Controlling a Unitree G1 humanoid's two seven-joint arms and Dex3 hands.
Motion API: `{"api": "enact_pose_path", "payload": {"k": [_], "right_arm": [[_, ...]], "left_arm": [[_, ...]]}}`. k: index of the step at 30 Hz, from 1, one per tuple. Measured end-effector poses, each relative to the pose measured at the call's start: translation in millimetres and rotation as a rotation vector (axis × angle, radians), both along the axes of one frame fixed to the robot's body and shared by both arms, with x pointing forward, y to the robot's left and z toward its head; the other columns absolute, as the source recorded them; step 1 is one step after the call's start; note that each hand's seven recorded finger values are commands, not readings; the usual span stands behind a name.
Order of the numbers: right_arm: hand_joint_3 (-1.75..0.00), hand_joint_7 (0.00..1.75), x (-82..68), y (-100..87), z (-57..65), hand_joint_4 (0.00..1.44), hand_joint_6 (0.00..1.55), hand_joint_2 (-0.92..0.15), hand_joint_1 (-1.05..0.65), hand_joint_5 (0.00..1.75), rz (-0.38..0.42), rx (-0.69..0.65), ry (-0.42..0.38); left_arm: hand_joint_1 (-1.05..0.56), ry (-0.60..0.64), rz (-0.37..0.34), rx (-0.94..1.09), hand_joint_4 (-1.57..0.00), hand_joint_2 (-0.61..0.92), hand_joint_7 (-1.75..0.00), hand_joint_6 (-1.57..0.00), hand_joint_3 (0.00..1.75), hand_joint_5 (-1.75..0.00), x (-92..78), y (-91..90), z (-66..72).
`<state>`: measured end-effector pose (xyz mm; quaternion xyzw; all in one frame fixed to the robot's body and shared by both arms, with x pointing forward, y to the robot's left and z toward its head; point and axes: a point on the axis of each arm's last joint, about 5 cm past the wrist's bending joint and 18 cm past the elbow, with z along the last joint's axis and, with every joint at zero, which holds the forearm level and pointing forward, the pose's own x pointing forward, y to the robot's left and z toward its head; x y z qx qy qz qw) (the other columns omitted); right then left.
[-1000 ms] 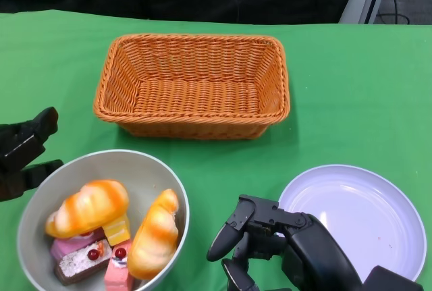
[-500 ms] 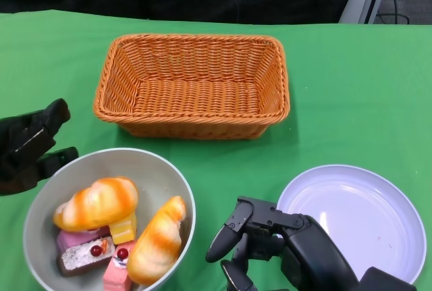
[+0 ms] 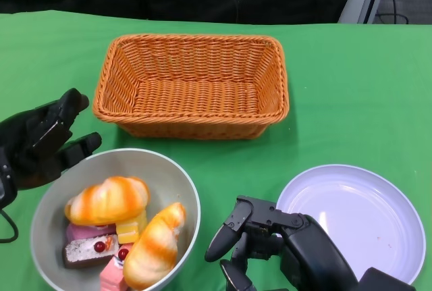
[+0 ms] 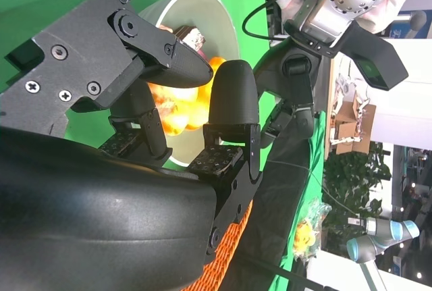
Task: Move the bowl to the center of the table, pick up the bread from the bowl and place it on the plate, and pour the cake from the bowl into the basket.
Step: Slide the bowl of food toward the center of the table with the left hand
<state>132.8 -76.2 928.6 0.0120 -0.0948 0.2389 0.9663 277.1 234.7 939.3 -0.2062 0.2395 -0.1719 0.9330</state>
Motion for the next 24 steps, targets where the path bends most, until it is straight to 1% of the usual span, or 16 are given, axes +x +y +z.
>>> {"api": "enact_pose_path", "payload": {"k": [8,10,12,14,18,21,24], "right_arm": [[-1.17,1.31,-0.1,0.2,-0.1,0.85,0.70,-0.44,-0.09,1.57,0.000,0.002,-0.013],[-1.17,1.31,-0.1,0.4,-0.1,0.85,0.70,-0.44,-0.09,1.56,0.000,0.002,-0.014],[-1.18,1.31,0.0,0.9,0.1,0.85,0.70,-0.44,-0.09,1.56,-0.002,0.005,-0.014],[-1.18,1.31,0.1,1.2,0.2,0.86,0.70,-0.44,-0.09,1.56,-0.003,0.007,-0.014],[-1.18,1.30,0.2,1.5,0.4,0.85,0.71,-0.43,-0.09,1.57,-0.005,0.008,-0.014],[-1.18,1.31,0.2,1.5,0.4,0.85,0.70,-0.44,-0.09,1.57,-0.006,0.009,-0.014],[-1.18,1.31,0.2,1.5,0.4,0.85,0.70,-0.44,-0.09,1.57,-0.005,0.010,-0.014]], "left_arm": [[-0.68,-0.031,0.009,-0.015,0.00,0.92,0.00,0.00,0.54,0.00,1.7,-4.0,-4.1],[-0.67,-0.068,0.038,-0.001,0.00,0.92,0.00,0.00,0.51,0.00,2.4,-4.3,-5.0],[-0.69,-0.123,0.081,0.066,-0.01,0.92,0.00,0.00,0.49,-0.01,2.3,-2.4,-4.5],[-0.71,-0.144,0.100,0.196,-0.02,0.92,0.00,0.00,0.50,-0.01,1.6,-1.2,-2.3],[-0.72,-0.152,0.083,0.410,-0.03,0.92,0.00,0.00,0.53,-0.02,-2.6,5.9,2.1],[-0.73,-0.165,0.056,0.488,-0.06,0.92,-0.02,-0.04,0.52,-0.03,-5.3,12.3,7.7],[-0.73,-0.173,0.045,0.515,-0.07,0.92,-0.02,-0.04,0.52,-0.03,-6.2,14.1,10.5]]}}
